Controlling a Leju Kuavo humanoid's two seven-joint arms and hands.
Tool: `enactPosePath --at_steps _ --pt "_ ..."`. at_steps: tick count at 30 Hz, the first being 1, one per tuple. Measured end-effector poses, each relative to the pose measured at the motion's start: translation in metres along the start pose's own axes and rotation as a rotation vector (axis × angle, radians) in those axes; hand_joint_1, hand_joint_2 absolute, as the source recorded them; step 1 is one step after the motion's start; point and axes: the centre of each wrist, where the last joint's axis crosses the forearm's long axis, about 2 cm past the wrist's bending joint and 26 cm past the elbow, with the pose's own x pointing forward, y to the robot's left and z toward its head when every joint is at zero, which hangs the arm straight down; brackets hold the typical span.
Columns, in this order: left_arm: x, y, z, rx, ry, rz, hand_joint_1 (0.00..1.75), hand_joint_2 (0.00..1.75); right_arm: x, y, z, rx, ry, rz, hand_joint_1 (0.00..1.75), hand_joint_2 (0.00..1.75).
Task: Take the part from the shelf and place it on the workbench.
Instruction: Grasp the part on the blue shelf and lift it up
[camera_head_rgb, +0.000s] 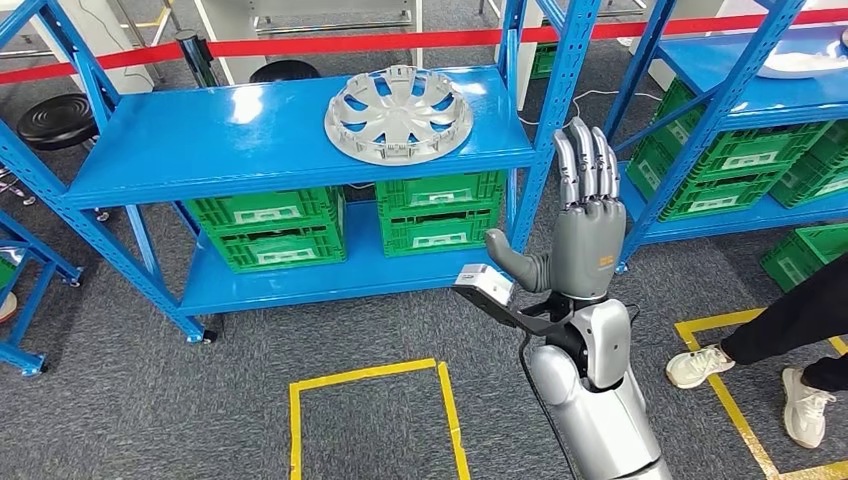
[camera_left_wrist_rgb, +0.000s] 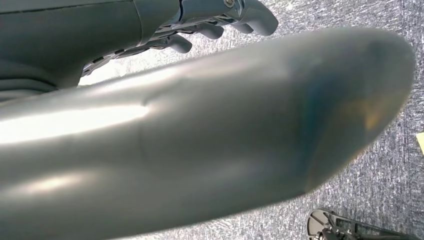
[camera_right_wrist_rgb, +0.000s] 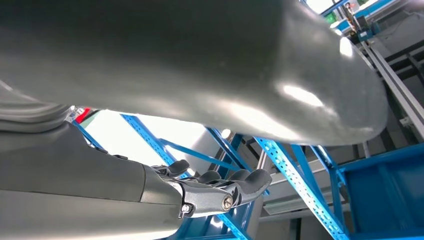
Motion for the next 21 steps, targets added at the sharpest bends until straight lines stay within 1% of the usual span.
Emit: enactPosePath --at_steps 9,15,21 --pt "0.002 -0.002 0.001 0.002 0.009 -0.006 0.00 0.00 -0.009 -0.002 0.002 0.014 -0.001 0.012 0.00 0.00" --pt "0.001 -0.003 0.002 -0.004 0.009 -0.021 0.00 0.00 -0.019 -0.002 0.009 0.025 0.011 0.011 0.00 0.00" --pt "0.001 -0.004 0.002 -0.009 0.001 -0.026 0.00 0.00 -0.021 -0.001 0.022 0.038 0.027 0.020 0.00 0.00"
